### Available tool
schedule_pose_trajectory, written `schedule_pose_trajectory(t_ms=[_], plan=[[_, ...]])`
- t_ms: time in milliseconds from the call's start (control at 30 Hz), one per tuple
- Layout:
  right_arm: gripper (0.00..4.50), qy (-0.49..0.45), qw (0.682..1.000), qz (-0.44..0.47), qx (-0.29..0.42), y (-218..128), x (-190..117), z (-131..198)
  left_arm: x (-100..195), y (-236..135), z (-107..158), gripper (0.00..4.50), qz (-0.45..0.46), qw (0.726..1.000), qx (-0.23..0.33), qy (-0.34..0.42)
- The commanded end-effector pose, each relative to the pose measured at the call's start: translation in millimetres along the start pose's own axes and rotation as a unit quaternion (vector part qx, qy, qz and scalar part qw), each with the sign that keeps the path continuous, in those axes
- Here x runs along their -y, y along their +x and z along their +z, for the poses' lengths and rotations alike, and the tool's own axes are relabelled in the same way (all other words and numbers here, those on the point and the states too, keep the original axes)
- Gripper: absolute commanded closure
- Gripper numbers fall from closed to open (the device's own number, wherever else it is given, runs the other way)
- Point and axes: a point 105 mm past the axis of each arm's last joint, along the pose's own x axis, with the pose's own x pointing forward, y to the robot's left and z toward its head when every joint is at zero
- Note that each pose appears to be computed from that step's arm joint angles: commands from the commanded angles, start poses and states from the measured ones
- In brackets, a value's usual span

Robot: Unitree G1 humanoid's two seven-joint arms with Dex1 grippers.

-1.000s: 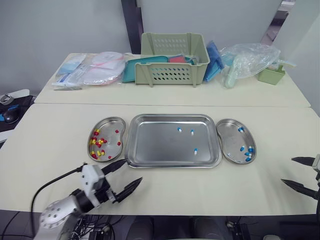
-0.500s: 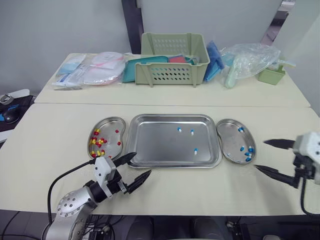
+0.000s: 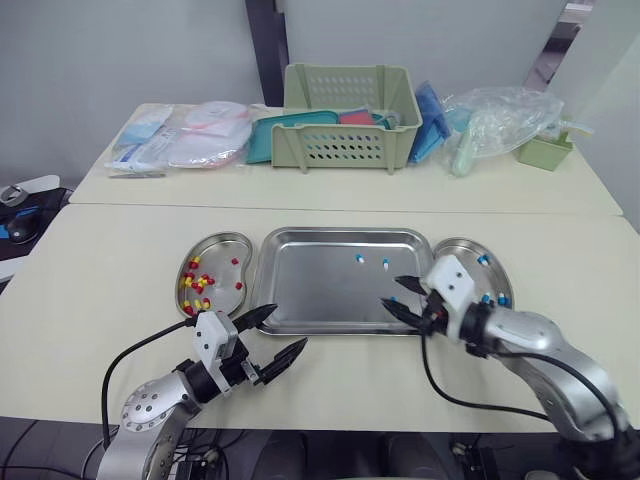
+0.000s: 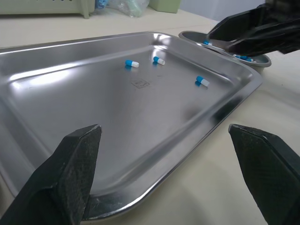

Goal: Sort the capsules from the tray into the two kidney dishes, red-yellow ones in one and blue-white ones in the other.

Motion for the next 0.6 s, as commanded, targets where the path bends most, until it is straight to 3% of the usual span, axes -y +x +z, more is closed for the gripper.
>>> schedule_pose_trajectory(t_ms=[33, 300, 600], plan=[[2.30, -0.020, 0.999, -0.044, 0.017, 20, 11, 14, 2, 5, 9, 0.00, -0.006, 1.000, 0.014, 0.012], [2.30, -0.003, 0.997, -0.075, -0.008, 72, 17, 22, 5, 10, 11, 0.00, -0.012, 1.000, 0.015, 0.012], [2.30, -0.004, 0.994, -0.092, -0.049, 96, 25, 9, 7, 12, 12, 0.00, -0.015, 1.000, 0.012, 0.009]])
